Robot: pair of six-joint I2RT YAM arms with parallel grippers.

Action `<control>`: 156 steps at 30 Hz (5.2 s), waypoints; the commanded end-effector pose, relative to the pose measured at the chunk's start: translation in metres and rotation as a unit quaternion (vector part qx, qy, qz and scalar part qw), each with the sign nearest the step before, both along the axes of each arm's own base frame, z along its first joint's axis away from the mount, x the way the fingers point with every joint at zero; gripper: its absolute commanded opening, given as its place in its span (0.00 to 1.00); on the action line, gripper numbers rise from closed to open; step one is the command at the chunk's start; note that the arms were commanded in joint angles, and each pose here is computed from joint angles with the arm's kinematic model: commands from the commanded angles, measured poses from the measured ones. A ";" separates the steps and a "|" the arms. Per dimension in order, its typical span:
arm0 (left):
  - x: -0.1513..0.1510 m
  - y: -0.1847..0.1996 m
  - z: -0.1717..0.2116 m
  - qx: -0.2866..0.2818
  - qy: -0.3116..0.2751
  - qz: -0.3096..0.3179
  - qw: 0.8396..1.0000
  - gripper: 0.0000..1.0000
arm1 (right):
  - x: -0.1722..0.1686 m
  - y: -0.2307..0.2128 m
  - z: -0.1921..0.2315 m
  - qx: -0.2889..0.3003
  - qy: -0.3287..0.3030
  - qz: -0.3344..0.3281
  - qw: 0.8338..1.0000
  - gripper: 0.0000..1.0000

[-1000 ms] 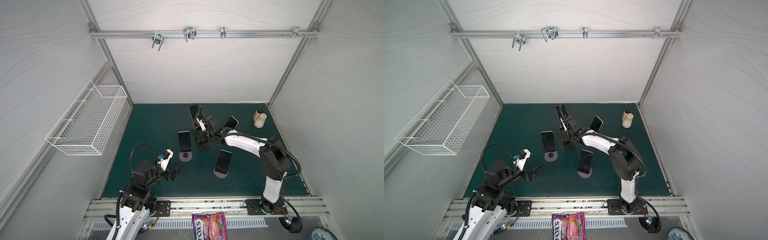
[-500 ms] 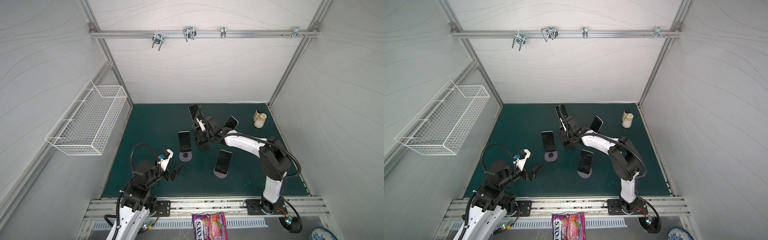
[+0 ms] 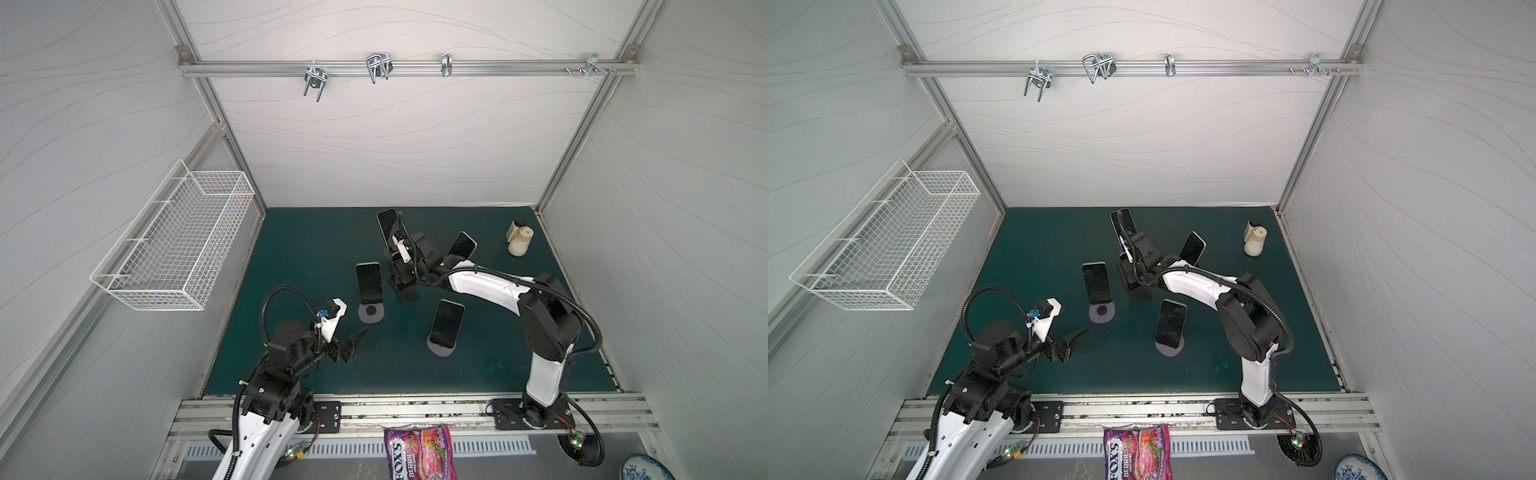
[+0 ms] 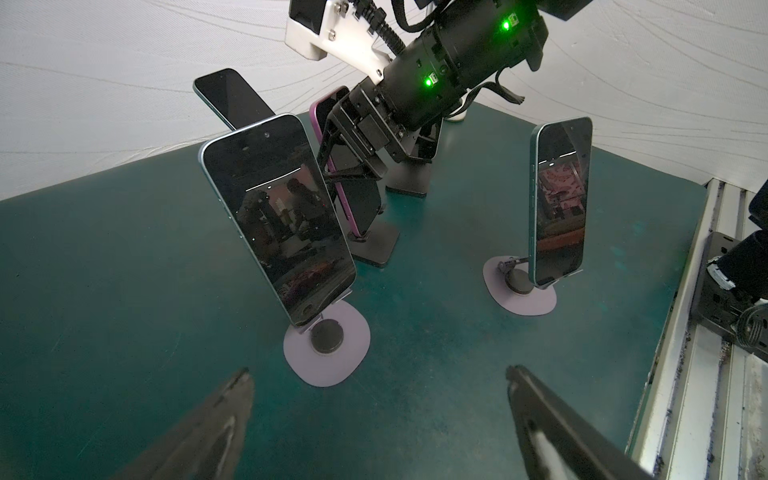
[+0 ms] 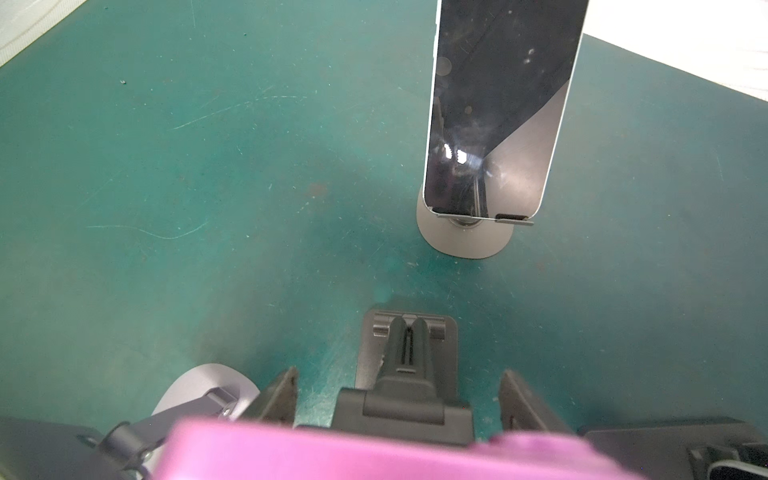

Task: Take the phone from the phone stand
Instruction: 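Close the right gripper on the pink-edged phone's top edge, then lift the pink-edged phone up out of the black stand with the right gripper, then carry the phone away with the right gripper while the left arm moves forward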

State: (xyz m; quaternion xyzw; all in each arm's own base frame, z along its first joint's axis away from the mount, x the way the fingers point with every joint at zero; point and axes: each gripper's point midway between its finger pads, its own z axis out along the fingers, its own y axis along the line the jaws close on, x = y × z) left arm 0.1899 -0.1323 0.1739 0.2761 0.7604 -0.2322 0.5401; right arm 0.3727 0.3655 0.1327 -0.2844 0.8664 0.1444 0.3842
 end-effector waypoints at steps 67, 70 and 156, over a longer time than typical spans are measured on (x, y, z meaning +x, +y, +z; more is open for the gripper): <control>0.001 0.002 0.018 0.005 -0.051 0.003 0.999 0.95 | -0.036 -0.026 0.124 0.079 -0.033 0.028 0.996 0.68; 0.000 0.003 0.019 0.005 -0.053 0.003 0.999 0.95 | -0.037 -0.026 0.127 0.080 -0.032 0.030 0.996 0.68; 0.044 -0.055 0.174 -0.026 -0.178 -0.056 0.982 0.94 | -0.115 -0.148 0.200 0.074 0.122 -0.009 0.990 0.63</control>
